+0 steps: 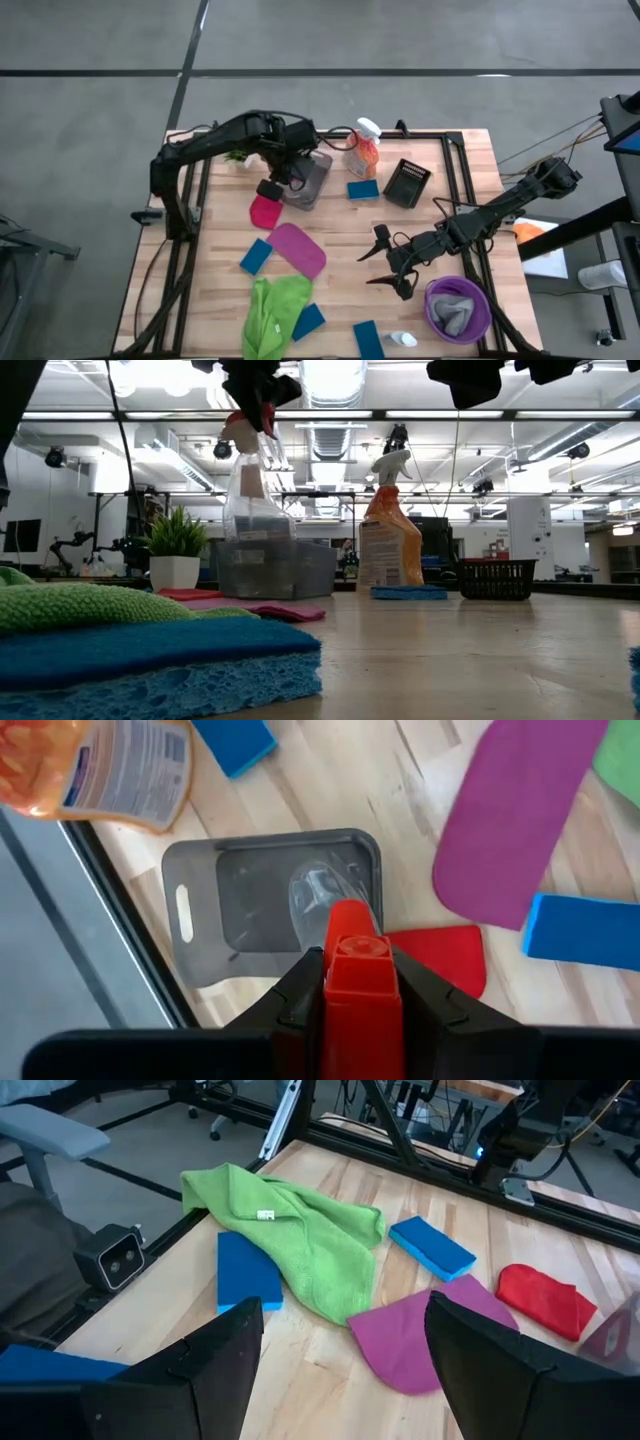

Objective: Pick & Place Kitchen Items
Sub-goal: Put the transparent spray bottle into the gray bin

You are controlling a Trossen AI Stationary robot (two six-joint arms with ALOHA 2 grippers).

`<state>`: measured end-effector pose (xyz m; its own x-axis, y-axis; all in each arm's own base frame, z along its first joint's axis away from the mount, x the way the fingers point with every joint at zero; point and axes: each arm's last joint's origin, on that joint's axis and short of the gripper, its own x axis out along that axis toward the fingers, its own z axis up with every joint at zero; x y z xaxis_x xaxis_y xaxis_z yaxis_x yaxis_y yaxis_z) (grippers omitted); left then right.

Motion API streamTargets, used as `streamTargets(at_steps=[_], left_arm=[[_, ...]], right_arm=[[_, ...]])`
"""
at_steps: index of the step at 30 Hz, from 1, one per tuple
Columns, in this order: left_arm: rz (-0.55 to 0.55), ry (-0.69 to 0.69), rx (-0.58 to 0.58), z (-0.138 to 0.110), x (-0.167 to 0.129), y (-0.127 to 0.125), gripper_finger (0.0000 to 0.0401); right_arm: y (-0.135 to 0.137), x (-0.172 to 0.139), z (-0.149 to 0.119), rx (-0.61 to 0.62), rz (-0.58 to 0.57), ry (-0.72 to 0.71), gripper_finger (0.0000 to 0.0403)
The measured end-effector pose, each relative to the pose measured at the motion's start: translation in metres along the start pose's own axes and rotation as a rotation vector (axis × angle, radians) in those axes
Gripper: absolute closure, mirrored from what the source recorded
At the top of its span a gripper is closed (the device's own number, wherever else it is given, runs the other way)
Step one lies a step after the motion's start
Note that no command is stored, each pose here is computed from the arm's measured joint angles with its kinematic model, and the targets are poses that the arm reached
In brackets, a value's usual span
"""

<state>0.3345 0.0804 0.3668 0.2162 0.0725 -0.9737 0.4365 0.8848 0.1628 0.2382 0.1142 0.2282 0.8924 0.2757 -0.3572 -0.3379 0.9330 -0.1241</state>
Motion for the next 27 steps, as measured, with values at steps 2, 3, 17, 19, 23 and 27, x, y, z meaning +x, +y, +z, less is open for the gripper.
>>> streamTargets(at_steps=[2,3,17,19,23,27], left_arm=[[-0.014,-0.006,0.01,-0.001,0.0,0.001,0.0323],[-0.015,-0.007,0.015,-0.002,0.001,0.002,0.0323],[0.061,-0.043,-0.011,0.0,0.0,0.011,0.03],[0.09,-0.046,-0.022,0.002,0.001,0.014,0.0268],[0.135,-0.04,-0.032,0.003,0.0,0.016,0.0228],[0.139,-0.038,-0.016,0.003,0.0,0.016,0.0221]], right_arm=[[0.0,0.0,0.0,0.0,0.0,0.0,0.0131],[0.0,0.0,0.0,0.0,0.0,0.0,0.0131],[0.0,0.0,0.0,0.008,0.0,-0.001,0.0131],[0.0,0.0,0.0,0.008,0.0,-0.001,0.0131],[0.0,0.0,0.0,0.008,0.001,-0.001,0.0131],[0.0,0.0,0.0,0.011,0.001,-0.001,0.0131]])
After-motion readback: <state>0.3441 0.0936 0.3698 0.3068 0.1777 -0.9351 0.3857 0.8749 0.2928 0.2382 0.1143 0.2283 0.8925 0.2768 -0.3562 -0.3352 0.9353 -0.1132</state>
